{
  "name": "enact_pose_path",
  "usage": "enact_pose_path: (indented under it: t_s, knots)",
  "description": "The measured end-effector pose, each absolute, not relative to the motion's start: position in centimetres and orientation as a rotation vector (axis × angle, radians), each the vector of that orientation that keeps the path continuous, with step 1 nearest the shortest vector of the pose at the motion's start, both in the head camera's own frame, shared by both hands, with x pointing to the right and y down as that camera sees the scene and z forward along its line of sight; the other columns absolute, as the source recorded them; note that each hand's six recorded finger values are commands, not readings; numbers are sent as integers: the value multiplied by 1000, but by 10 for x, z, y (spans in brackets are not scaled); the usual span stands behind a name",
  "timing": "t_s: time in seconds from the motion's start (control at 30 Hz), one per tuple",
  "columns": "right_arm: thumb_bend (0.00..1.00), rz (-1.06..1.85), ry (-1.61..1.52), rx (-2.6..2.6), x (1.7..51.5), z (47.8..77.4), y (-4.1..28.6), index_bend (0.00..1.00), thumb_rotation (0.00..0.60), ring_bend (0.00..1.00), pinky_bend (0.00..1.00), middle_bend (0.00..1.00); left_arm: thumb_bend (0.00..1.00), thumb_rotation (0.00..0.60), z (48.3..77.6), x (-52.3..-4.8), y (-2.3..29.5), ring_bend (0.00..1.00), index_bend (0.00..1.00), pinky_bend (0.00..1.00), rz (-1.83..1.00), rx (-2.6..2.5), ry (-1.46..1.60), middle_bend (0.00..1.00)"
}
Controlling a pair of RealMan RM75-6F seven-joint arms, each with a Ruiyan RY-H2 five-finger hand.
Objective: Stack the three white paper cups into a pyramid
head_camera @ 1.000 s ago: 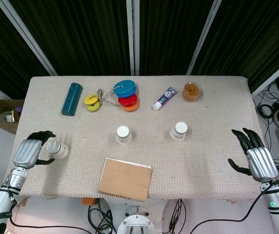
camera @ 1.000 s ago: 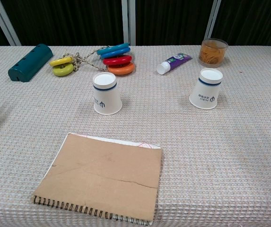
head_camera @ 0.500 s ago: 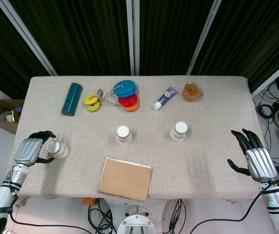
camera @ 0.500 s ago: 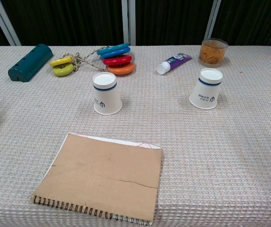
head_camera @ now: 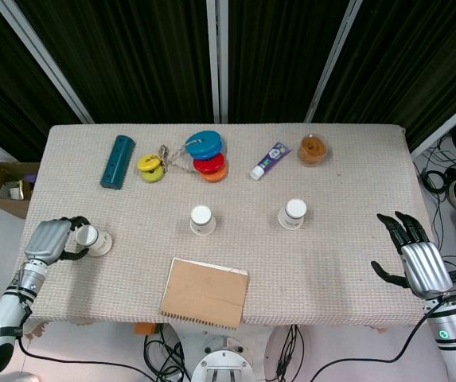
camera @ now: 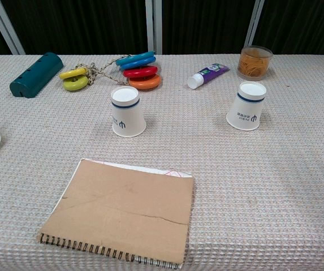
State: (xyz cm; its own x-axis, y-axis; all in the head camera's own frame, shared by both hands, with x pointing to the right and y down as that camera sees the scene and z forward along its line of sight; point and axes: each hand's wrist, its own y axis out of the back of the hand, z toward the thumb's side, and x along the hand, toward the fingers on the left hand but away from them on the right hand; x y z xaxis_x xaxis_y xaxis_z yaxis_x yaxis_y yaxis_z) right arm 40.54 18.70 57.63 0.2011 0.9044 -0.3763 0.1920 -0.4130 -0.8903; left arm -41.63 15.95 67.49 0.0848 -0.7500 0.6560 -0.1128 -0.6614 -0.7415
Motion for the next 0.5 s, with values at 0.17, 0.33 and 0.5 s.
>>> enact_pose_path:
  t_s: [0.17, 0.33, 0.5]
  knots:
    - [202, 1251, -1035, -1759, 406, 575, 189, 94, 600, 26, 126, 171, 308, 600, 667, -393, 147, 400, 463, 467, -1529, -1880, 838, 453]
    - [201, 1248, -1041, -1755, 408, 573, 192, 94, 600, 26, 126, 172, 309, 600, 662, -359, 125, 399, 462, 434, -1415, -1921, 815, 446]
    - [201, 1252, -1055, -1746, 412, 570, 196, 94, 600, 26, 125, 172, 301, 600, 672, -322, 109, 398, 462, 409, -1356, -1983, 752, 441]
